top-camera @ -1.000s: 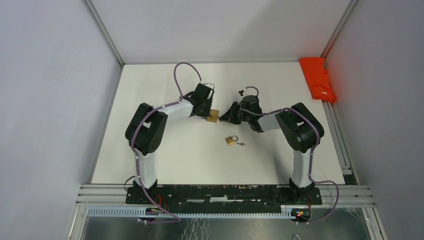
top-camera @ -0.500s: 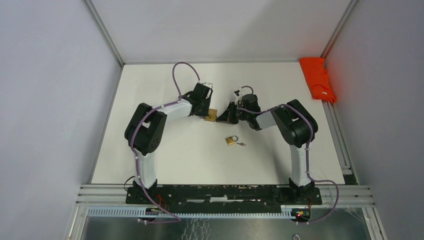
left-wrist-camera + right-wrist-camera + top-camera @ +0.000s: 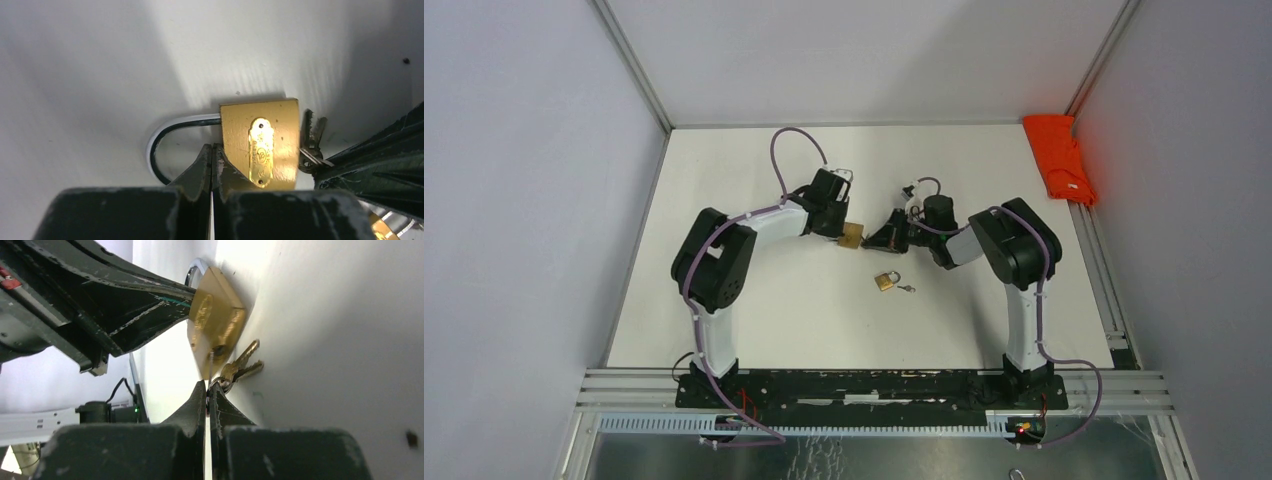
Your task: Unlock with the key
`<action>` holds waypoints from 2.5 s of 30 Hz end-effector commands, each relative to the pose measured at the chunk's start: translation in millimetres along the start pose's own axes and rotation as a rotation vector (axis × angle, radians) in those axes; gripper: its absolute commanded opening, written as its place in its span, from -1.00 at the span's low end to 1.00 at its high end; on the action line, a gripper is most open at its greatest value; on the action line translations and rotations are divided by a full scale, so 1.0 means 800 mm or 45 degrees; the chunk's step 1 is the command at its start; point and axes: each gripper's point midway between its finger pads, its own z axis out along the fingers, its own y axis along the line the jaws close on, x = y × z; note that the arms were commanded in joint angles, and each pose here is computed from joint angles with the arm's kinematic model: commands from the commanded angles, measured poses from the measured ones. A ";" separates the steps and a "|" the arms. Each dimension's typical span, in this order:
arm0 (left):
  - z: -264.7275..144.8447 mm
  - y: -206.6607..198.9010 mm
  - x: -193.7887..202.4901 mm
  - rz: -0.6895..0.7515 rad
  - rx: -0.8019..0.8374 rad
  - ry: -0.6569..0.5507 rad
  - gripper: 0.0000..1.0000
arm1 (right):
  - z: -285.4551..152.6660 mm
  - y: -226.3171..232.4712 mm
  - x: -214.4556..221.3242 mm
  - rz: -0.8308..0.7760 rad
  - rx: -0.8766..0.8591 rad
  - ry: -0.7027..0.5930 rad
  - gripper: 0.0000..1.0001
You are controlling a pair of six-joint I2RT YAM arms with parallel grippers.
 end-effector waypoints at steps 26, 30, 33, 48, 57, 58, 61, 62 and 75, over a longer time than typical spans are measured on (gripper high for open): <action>-0.323 -0.212 -0.031 0.547 1.401 -0.570 -0.62 | -0.197 0.235 0.038 -1.200 -0.384 -0.023 -1.00; -0.358 -0.230 -0.013 0.668 1.563 -0.532 -0.52 | -0.230 0.280 0.052 -1.323 -0.464 -0.077 -1.00; -0.383 -0.232 -0.017 0.725 1.591 -0.566 -0.51 | -0.245 0.295 0.058 -1.379 -0.474 -0.099 -1.00; -0.441 -0.233 -0.011 0.826 1.697 -0.606 -0.25 | -0.249 0.317 0.085 -1.415 -0.558 -0.069 -1.00; -0.435 -0.233 -0.013 0.820 1.675 -0.590 -0.18 | -0.248 0.333 0.077 -1.424 -0.567 -0.094 -1.00; -0.434 -0.234 -0.012 0.820 1.678 -0.585 -0.18 | -0.247 0.335 0.076 -1.424 -0.564 -0.099 -1.00; -0.431 -0.235 -0.011 0.815 1.679 -0.574 -0.17 | -0.247 0.340 0.073 -1.424 -0.567 -0.104 -1.00; -0.430 -0.236 -0.010 0.814 1.677 -0.572 -0.17 | -0.247 0.341 0.073 -1.422 -0.569 -0.104 -1.00; -0.417 -0.244 -0.012 0.794 1.669 -0.554 -0.24 | -0.241 0.341 0.073 -1.410 -0.572 -0.095 -1.00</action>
